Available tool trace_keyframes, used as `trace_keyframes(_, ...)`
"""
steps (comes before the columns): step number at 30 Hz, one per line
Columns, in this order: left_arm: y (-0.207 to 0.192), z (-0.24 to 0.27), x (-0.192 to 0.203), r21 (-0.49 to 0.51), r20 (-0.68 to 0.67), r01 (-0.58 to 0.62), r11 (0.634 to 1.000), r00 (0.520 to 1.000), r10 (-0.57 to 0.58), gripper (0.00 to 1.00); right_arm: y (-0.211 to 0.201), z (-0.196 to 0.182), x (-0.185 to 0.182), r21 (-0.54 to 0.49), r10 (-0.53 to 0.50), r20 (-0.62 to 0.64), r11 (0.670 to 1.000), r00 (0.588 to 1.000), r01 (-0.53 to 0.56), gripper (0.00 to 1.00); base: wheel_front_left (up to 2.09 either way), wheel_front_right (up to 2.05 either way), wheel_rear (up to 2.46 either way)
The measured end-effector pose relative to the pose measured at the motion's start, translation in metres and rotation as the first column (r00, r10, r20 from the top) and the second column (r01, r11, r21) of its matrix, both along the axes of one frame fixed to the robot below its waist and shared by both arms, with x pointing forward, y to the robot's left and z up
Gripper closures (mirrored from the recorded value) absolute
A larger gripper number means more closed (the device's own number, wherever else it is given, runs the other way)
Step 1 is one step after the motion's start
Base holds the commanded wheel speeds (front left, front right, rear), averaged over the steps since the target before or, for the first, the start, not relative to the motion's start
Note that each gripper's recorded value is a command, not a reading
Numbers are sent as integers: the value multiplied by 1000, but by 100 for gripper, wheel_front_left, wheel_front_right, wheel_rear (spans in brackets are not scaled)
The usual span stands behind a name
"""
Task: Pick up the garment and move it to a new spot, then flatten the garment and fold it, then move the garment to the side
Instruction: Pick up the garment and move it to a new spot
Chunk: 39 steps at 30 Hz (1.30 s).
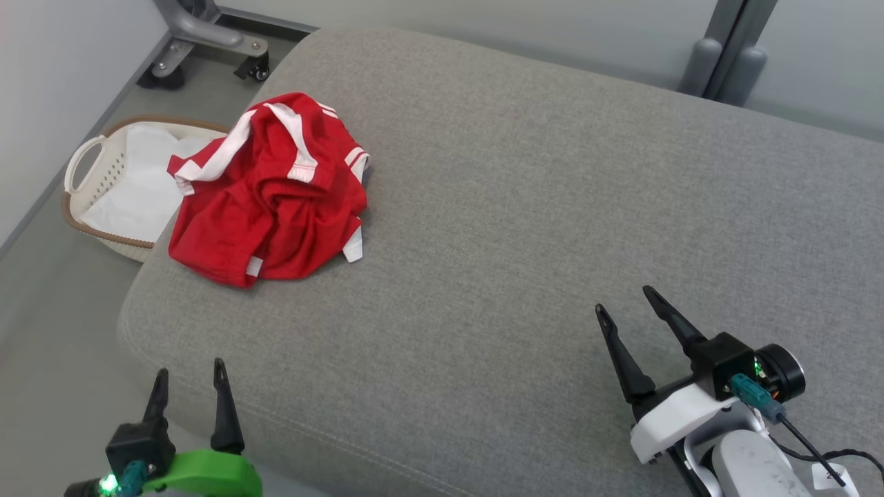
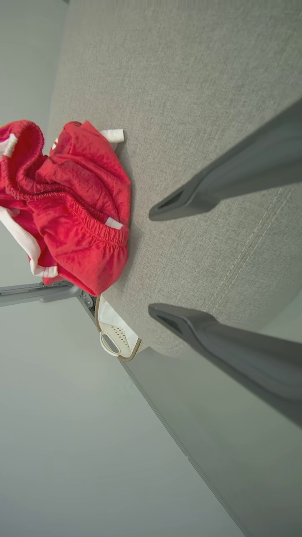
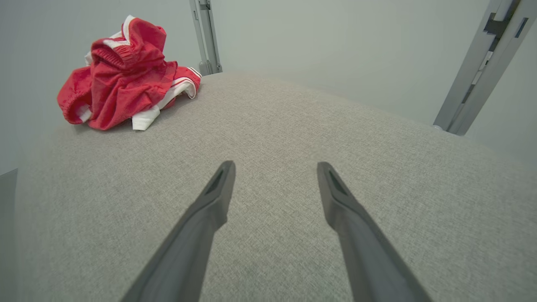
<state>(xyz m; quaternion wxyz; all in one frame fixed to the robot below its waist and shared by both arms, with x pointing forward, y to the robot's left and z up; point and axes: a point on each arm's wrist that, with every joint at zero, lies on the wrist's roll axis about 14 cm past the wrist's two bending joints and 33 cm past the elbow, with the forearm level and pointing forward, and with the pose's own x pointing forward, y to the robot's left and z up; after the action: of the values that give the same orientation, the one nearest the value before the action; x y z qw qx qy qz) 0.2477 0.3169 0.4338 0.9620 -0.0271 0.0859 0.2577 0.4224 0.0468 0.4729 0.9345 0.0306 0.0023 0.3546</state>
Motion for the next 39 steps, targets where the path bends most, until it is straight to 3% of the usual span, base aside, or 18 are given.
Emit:
trace_keyframes(5,8,5,28,-48,46,25,999,999,-23,0,-8,-12,11,-8,-18,-18,1000,1000,18,0,0,0,0)
trace_keyframes(15,41,45,130,74,106,112,991,987,-119,0,-27,-29,41,-6,-61,-19,998,998,61,0,0,0,0)
trace_keyframes(27,63,9,210,127,-114,230,965,970,-217,0,-55,-63,58,-32,-128,-73,992,989,126,0,0,0,0)
trace_keyframes(34,64,-37,223,57,-275,237,970,938,-213,0,-71,-73,68,-36,-175,-85,984,981,172,0,0,0,0)
trace_keyframes(35,63,-40,226,52,-280,240,969,935,-217,100,-73,-73,68,-36,-181,-86,983,980,179,0,0,0,0)
trace_keyframes(39,52,-44,236,52,-274,271,961,930,-247,100,-84,-73,69,-39,-215,-91,976,972,213,0,0,0,0)
